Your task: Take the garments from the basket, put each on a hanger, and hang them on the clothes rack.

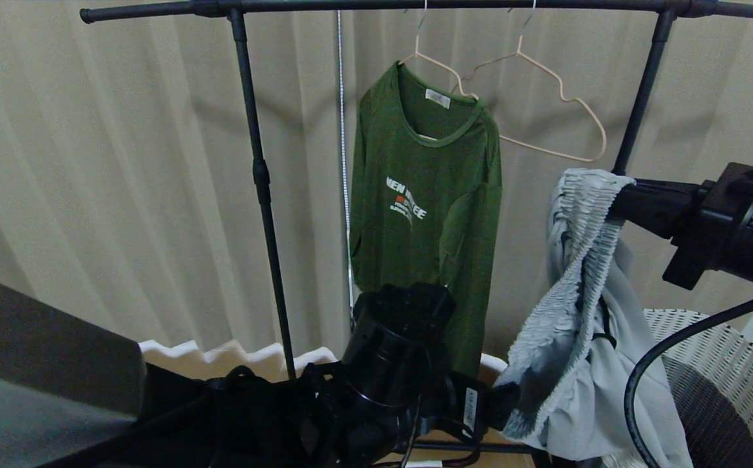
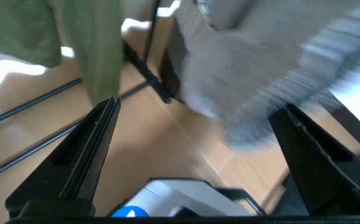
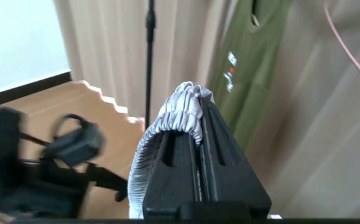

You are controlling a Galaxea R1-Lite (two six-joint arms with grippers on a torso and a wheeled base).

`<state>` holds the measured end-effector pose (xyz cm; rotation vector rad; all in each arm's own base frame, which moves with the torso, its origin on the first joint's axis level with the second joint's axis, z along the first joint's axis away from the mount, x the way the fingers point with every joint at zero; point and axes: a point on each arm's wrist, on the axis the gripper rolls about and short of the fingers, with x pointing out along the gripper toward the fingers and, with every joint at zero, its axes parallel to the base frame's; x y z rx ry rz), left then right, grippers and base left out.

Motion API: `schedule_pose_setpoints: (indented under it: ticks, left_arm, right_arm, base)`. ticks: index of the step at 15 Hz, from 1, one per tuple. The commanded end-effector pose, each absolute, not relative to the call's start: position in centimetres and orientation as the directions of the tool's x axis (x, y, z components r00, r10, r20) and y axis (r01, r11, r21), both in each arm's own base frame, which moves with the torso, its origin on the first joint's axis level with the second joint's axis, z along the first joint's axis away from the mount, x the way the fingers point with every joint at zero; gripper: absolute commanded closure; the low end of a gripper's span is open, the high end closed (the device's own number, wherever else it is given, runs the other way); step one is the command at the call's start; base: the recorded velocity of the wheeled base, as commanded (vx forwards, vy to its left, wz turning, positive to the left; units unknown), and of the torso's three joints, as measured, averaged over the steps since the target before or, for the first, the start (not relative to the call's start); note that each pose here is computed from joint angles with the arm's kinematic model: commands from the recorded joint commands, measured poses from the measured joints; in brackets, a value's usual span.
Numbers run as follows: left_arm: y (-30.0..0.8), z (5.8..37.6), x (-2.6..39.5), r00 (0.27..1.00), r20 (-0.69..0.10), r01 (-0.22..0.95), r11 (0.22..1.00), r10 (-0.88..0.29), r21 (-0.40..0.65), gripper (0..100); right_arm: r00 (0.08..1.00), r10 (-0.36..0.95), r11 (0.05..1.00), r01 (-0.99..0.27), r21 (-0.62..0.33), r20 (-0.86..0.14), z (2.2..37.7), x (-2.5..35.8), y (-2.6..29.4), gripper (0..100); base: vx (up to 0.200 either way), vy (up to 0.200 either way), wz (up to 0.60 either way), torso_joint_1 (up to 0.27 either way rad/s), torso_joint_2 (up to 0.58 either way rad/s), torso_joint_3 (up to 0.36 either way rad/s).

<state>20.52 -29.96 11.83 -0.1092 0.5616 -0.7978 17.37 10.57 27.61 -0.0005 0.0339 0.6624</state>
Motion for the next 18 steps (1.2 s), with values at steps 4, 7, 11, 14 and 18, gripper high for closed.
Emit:
schedule_pose_setpoints:
  ticks: [4, 7, 11, 14, 18]
  left_arm:
    - [-30.1, 10.0, 20.9, 0.589, -0.485, 0.609, 0.749, -0.647, -0.260, 0]
    - [-29.3, 9.9, 20.3, 0.584, -0.500, 0.613, 0.751, -0.640, -0.245, 0]
    - [-28.4, 10.3, 20.0, 0.616, -0.494, 0.607, 0.770, -0.613, -0.198, 100]
    - [-24.7, 11.0, 17.3, 0.707, -0.447, 0.618, 0.786, -0.548, 0.013, 100]
    - [-19.1, 17.6, 18.8, 0.829, -0.301, 0.507, 0.861, -0.472, 0.046, 100]
  right_arm:
    - [0.776, 0.631, 0.776, -0.631, 0.005, 0.011, 28.6, 16.6, 10.2, 100]
    - [0.776, 0.631, 0.776, -0.631, 0.008, 0.017, 28.7, 16.5, 10.2, 100]
    - [0.779, 0.627, 0.779, -0.627, 0.012, 0.011, 28.6, 16.7, 10.2, 100]
    - [0.788, 0.615, 0.787, -0.612, 0.075, -0.018, 28.2, 17.7, 10.5, 100]
    - [0.804, 0.591, 0.806, -0.585, 0.085, -0.068, 27.0, 19.1, 10.6, 100]
  base:
    - [0.000, 0.000, 0.00, 0.000, 0.00, 0.000]
    - [0.000, 0.000, 0.00, 0.000, 0.00, 0.000]
    - [0.000, 0.000, 0.00, 0.000, 0.00, 0.000]
    - [0.000, 0.000, 0.00, 0.000, 0.00, 0.000]
    - [0.000, 0.000, 0.00, 0.000, 0.00, 0.000]
